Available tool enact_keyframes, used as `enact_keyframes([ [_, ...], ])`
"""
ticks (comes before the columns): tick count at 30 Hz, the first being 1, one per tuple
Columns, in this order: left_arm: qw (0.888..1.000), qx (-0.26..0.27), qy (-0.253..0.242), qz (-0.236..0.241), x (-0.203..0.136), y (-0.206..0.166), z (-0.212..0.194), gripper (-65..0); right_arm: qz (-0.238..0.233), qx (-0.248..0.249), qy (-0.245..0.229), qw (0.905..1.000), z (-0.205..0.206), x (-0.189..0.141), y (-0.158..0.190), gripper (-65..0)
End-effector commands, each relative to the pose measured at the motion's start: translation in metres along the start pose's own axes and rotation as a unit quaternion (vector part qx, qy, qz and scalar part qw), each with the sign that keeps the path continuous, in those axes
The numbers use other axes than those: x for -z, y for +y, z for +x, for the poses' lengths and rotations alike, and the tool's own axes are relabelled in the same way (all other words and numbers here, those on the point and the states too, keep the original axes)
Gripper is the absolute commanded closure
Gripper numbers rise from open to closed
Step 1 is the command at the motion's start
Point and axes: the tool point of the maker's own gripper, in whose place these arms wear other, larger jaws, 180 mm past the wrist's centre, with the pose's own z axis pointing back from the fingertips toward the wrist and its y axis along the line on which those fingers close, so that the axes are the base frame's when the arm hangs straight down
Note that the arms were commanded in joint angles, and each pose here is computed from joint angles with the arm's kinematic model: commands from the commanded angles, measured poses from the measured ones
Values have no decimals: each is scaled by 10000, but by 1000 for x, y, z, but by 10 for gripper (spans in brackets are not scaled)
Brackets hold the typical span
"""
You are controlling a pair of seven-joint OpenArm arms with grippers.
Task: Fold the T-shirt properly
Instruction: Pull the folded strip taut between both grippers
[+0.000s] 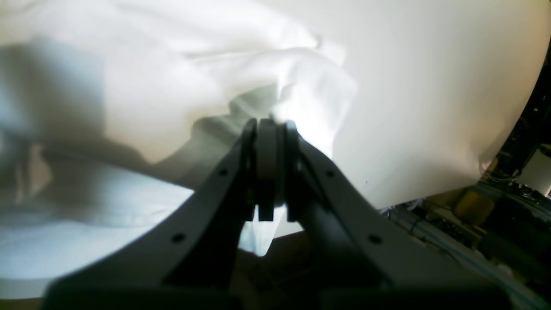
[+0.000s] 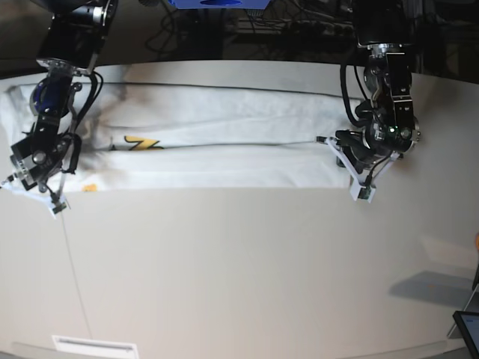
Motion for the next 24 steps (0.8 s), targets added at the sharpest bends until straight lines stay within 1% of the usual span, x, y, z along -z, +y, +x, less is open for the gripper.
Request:
enact_keyframes([
  [1, 9997, 110, -181, 121, -7, 8, 13, 0, -183, 76, -31, 9998, 2, -7, -9, -7],
  [4, 9993, 293, -160, 139, -8, 8, 15, 0, -332, 48, 82, 9994, -1, -11, -9, -7],
  [7, 9985, 461, -246, 173, -14, 7, 19, 0, -482, -5, 257, 9985, -8, -11, -13, -7],
  [10, 9977, 535, -351, 220, -20, 8, 25, 0, -452, -76, 366, 9983, -17, -8, -7, -7],
  [16, 9973, 595, -325, 299, -22, 15, 24, 0, -362, -188, 511, 9979, -31, -4, 3, -9],
  [22, 9976, 604, -188, 274, -21, 13, 11, 0, -299, -254, 614, 9973, -39, -1, 10, -9],
  [24, 9971, 661, -254, 278, -26, 11, 12, 0, -270, -282, 640, 9972, -42, -1, 12, -9],
])
